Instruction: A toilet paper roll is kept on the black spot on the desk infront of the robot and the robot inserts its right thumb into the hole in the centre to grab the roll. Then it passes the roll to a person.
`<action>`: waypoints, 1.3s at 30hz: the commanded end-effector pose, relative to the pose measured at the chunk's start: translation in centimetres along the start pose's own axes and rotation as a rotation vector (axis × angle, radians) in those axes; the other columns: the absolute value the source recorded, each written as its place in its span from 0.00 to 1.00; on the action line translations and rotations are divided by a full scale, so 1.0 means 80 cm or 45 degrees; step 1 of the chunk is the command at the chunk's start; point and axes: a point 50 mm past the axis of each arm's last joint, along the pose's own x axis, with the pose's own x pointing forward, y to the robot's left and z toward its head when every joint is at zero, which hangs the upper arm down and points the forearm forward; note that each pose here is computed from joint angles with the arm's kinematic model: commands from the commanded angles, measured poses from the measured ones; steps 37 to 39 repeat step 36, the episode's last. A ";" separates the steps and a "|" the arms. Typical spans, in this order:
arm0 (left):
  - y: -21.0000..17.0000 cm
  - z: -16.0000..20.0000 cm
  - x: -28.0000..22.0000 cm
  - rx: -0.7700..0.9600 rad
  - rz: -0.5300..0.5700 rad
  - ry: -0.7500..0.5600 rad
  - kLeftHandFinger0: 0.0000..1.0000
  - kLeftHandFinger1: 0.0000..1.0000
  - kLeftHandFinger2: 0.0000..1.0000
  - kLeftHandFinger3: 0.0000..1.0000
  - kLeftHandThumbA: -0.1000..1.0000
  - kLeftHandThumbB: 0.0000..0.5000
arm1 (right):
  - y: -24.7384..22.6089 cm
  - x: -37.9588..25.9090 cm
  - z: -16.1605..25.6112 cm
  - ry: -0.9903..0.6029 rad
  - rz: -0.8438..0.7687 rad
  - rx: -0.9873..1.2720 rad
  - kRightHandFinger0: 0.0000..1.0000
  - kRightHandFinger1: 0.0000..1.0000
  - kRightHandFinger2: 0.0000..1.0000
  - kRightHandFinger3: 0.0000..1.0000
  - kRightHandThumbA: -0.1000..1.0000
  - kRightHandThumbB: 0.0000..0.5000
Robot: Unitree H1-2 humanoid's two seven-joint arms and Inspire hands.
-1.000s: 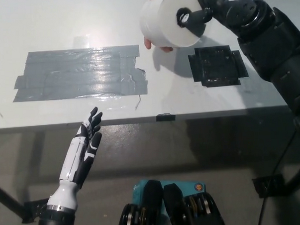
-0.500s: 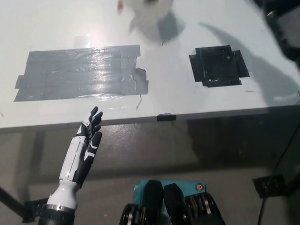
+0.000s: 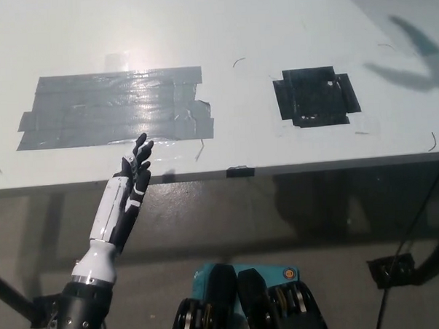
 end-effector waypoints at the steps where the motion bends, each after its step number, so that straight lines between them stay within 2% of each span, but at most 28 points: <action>1: 0.009 0.015 0.023 0.021 0.004 -0.086 1.00 1.00 1.00 1.00 0.96 0.31 | 0.014 -0.149 0.049 -0.395 -0.116 0.077 1.00 1.00 1.00 1.00 1.00 0.91; 2: 0.008 0.014 0.021 0.021 -0.001 -0.081 1.00 1.00 1.00 1.00 0.96 0.30 | 0.025 -0.164 0.041 -0.396 -0.125 0.116 1.00 1.00 1.00 1.00 1.00 0.94; 3: 0.005 0.011 0.019 0.018 -0.006 -0.074 1.00 1.00 1.00 1.00 0.97 0.29 | 0.040 -0.184 0.028 -0.393 -0.121 0.181 1.00 1.00 1.00 1.00 1.00 0.90; 4: 0.003 0.007 0.016 0.016 -0.012 -0.065 1.00 1.00 1.00 1.00 0.97 0.29 | 0.056 -0.205 0.015 -0.387 -0.105 0.249 1.00 1.00 1.00 1.00 0.99 0.78; 6: 0.000 0.003 0.010 0.006 -0.017 -0.047 1.00 1.00 1.00 1.00 0.97 0.29 | 0.077 -0.230 0.001 -0.377 -0.093 0.299 1.00 1.00 1.00 1.00 0.98 0.72; 7: -0.003 -0.001 0.003 -0.009 -0.023 -0.029 1.00 1.00 1.00 1.00 0.95 0.30 | 0.097 -0.255 -0.015 -0.359 -0.066 0.328 1.00 1.00 1.00 1.00 0.96 0.62; 8: -0.004 -0.003 0.000 -0.007 -0.026 -0.019 1.00 1.00 1.00 1.00 0.95 0.30 | 0.109 -0.269 -0.026 -0.339 -0.057 0.335 1.00 1.00 1.00 1.00 0.95 0.61; 10: -0.003 -0.006 -0.005 0.003 -0.024 -0.011 1.00 1.00 1.00 1.00 0.95 0.32 | 0.125 -0.282 -0.038 -0.293 -0.058 0.357 1.00 1.00 1.00 1.00 0.94 0.64; 11: -0.004 -0.009 -0.012 0.007 -0.023 0.000 1.00 1.00 1.00 1.00 0.97 0.35 | 0.137 -0.289 -0.049 -0.259 -0.045 0.366 1.00 1.00 1.00 1.00 0.95 0.70; 15: -0.005 -0.016 -0.028 0.007 -0.034 0.032 1.00 1.00 1.00 1.00 0.97 0.35 | 0.175 -0.315 -0.080 -0.154 0.001 0.435 1.00 1.00 1.00 1.00 0.94 0.75; 20: -0.006 -0.024 -0.047 0.016 -0.037 0.069 1.00 1.00 1.00 1.00 0.97 0.37 | 0.208 -0.336 -0.097 -0.091 0.037 0.491 1.00 1.00 1.00 1.00 0.95 0.68; 23: -0.007 -0.026 -0.051 0.013 -0.041 0.075 1.00 1.00 1.00 1.00 0.97 0.36 | 0.219 -0.343 -0.099 -0.071 0.057 0.509 1.00 1.00 1.00 1.00 0.97 0.69; 26: -0.005 -0.026 -0.049 0.013 -0.039 0.072 1.00 1.00 1.00 1.00 0.96 0.35 | 0.230 -0.348 -0.108 -0.061 0.077 0.525 1.00 1.00 1.00 1.00 0.97 0.66; 27: -0.007 -0.029 -0.060 0.014 -0.039 0.091 1.00 1.00 1.00 1.00 0.95 0.35 | 0.242 -0.359 -0.125 0.011 0.090 0.564 1.00 1.00 1.00 1.00 0.95 0.69; 29: -0.009 -0.032 -0.072 0.010 -0.046 0.118 1.00 1.00 1.00 1.00 0.95 0.36 | 0.254 -0.371 -0.147 0.092 0.100 0.572 1.00 1.00 1.00 1.00 0.94 0.65; 33: -0.008 -0.037 -0.084 -0.001 -0.046 0.142 1.00 1.00 1.00 1.00 0.92 0.34 | 0.271 -0.379 -0.190 0.219 0.126 0.555 1.00 1.00 1.00 1.00 0.92 0.65; 35: -0.010 -0.041 -0.092 0.002 -0.041 0.150 1.00 1.00 1.00 1.00 0.96 0.32 | 0.276 -0.387 -0.209 0.281 0.147 0.530 1.00 1.00 1.00 1.00 0.92 0.66; 39: -0.010 -0.041 -0.092 0.002 -0.041 0.150 1.00 1.00 1.00 1.00 0.96 0.32 | 0.276 -0.387 -0.209 0.281 0.147 0.530 1.00 1.00 1.00 1.00 0.92 0.66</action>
